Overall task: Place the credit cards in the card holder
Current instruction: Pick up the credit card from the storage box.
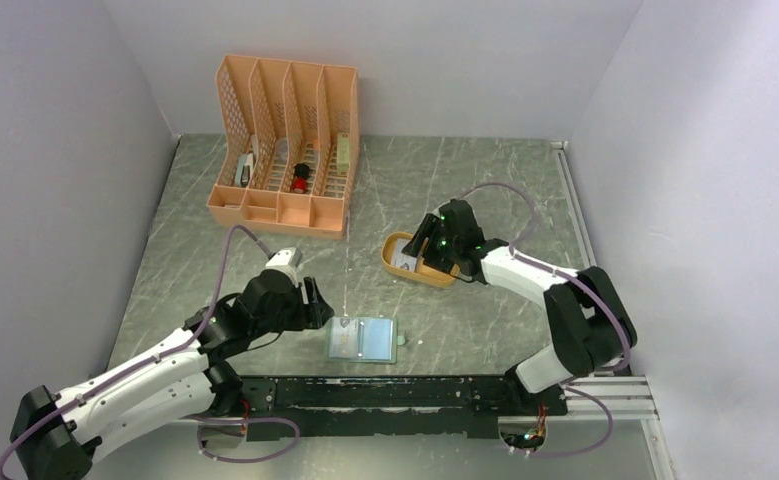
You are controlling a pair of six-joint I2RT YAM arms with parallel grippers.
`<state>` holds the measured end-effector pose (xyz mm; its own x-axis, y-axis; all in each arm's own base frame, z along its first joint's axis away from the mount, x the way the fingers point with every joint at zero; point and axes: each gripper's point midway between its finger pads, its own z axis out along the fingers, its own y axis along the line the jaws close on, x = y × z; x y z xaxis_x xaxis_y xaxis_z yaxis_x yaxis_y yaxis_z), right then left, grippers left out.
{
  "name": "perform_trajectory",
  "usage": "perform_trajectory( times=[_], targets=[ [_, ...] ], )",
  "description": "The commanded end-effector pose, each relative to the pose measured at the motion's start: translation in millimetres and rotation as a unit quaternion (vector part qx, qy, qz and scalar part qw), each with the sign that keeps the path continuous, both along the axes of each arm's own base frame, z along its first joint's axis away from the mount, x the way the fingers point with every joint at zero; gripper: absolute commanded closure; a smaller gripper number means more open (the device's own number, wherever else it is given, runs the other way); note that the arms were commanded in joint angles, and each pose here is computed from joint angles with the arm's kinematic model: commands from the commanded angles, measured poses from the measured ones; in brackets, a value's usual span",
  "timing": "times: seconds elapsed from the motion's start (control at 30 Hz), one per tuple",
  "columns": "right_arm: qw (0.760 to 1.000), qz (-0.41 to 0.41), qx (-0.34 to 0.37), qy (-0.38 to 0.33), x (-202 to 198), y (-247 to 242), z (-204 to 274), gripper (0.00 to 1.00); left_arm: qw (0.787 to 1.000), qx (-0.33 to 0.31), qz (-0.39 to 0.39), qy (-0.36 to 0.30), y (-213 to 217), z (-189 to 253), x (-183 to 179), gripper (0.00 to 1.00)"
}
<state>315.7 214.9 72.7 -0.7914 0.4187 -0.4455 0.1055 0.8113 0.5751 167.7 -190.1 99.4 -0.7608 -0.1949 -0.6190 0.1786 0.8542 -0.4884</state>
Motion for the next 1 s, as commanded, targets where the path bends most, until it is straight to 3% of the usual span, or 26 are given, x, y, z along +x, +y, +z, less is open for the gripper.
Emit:
perform_trajectory(
  times=[0.0, 0.4, 0.73, 0.97],
  targets=[
    [1.0, -0.016, -0.004, -0.009, 18.3, 0.2, -4.7, 0.34, 1.0, -0.015, -0.013, 0.002, -6.0, 0.5, -1.9, 0.32],
    [1.0, -0.006, 0.005, 0.026, 16.3, 2.3, -38.3, 0.38, 1.0, -0.007, -0.014, 0.014, -5.8, -8.6, -3.8, 0.34],
    [0.999, -0.009, 0.011, 0.044, 10.4, -8.5, -52.1, 0.59, 1.0, -0.003, -0.015, 0.022, -7.8, -13.7, -3.6, 0.34],
    [0.999, -0.015, 0.021, 0.043, 7.5, -16.7, -52.8, 0.67, 0.999, -0.001, -0.016, 0.028, -9.8, -17.3, -2.8, 0.35]
  ],
)
